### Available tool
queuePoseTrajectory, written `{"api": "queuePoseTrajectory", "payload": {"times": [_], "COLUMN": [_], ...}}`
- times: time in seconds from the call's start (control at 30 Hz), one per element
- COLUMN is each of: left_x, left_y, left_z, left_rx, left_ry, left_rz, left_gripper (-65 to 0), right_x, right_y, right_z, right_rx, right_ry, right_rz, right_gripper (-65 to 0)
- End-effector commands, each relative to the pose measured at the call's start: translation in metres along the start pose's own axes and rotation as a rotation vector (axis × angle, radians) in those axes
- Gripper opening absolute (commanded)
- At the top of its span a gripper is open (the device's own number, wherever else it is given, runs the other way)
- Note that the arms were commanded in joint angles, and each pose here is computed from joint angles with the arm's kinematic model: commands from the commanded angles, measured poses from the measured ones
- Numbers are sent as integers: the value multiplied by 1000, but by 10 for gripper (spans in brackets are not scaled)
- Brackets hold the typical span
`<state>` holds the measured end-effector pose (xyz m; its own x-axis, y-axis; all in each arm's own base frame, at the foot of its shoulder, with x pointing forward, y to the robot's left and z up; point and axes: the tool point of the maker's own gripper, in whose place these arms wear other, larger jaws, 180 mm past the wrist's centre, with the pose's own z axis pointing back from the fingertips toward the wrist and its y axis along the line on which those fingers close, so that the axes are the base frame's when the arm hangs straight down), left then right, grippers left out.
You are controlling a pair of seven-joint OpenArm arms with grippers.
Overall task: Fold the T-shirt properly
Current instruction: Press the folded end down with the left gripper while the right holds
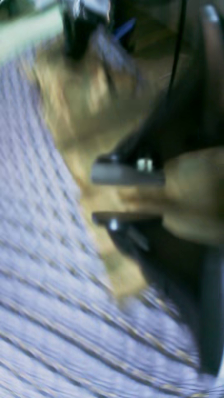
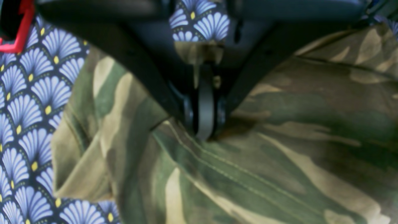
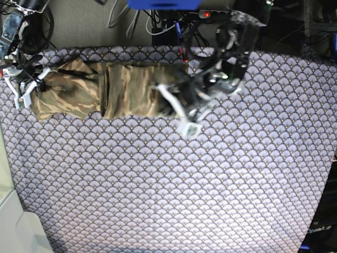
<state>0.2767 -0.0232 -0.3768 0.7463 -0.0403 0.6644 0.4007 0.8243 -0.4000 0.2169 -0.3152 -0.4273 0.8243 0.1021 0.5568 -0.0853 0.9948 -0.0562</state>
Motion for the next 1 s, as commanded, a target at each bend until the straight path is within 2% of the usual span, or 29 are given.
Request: {"api": "queuePoseTrajectory", "payload": {"times": [0.0,0.17,0.27,0.4,0.5,0.63,0.7,0.8,0.87,0.97], "left_x": [11,-28,-38,-34,-34,-34,-34,-34,-34,-39], "left_y": [-4,25,30,31,33,33,33,33,32,32], "left_z": [0,-15,-20,-21,-19,-19,-19,-19,-19,-18], "left_rx": [-29,26,36,37,41,41,41,38,37,35], "left_ry": [-34,84,113,109,108,109,109,108,110,134], "left_rz": [13,63,80,72,68,67,67,70,71,71], "left_gripper": [-650,-589,-562,-487,-421,-415,-415,-415,-415,-415], "right_x": [-7,14,30,44,50,49,51,51,44,34], "right_y": [-3,-28,-38,-47,-52,-54,-52,-56,-63,-77], "right_z": [1,28,49,70,77,76,75,67,59,50], "right_rx": [-6,-102,-161,-224,-249,-254,-238,-229,-219,-203], "right_ry": [46,-29,-76,-83,-83,-43,-31,-4,18,64], "right_rz": [23,24,59,96,98,81,62,27,-27,-54], "right_gripper": [-650,-650,-650,-643,-564,-419,-371,-339,-340,-337]}}
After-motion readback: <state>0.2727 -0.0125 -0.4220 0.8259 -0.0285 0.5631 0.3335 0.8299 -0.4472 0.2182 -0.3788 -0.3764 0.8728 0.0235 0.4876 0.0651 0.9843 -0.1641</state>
